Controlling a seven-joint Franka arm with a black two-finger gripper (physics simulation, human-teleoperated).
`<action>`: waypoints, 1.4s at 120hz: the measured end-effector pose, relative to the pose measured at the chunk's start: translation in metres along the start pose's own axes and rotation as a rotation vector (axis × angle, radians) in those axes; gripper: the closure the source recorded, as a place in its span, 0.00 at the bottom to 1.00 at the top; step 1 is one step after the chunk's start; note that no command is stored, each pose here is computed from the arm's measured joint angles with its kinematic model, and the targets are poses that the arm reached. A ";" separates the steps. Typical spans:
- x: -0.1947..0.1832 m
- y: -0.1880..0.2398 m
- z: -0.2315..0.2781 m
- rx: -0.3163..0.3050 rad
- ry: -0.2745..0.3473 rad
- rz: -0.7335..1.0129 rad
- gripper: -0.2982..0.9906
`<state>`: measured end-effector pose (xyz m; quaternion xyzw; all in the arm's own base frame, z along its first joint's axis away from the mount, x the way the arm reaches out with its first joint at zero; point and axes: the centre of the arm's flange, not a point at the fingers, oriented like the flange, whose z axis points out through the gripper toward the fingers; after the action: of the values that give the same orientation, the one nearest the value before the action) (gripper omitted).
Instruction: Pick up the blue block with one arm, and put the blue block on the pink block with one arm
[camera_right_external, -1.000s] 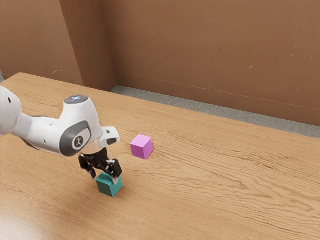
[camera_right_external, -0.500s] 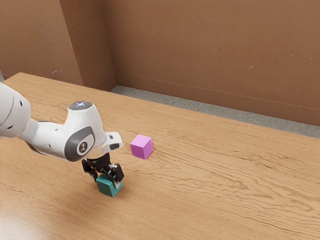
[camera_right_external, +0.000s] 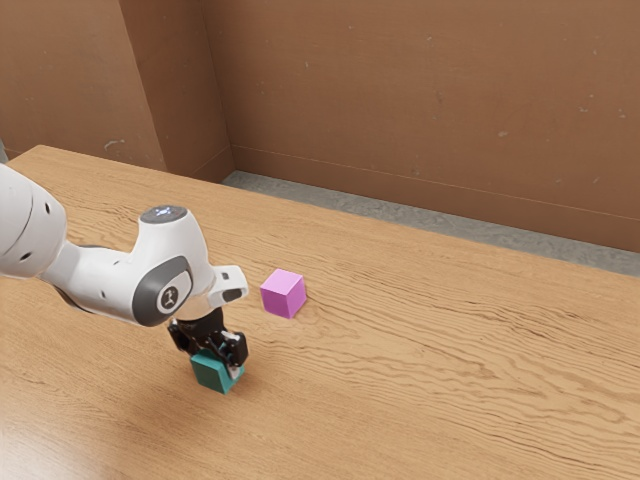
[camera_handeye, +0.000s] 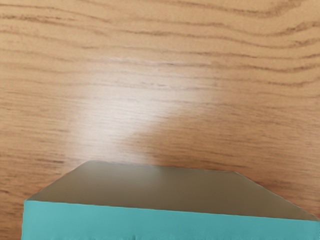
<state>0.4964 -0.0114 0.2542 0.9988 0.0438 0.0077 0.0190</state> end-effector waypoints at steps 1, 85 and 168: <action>0.000 0.000 0.000 0.000 0.001 0.000 0.43; 0.128 0.031 -0.085 0.062 0.130 0.091 0.46; 0.179 0.036 -0.075 0.073 0.122 0.147 0.46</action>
<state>0.6764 -0.0290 0.3327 0.9971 -0.0283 0.0682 -0.0205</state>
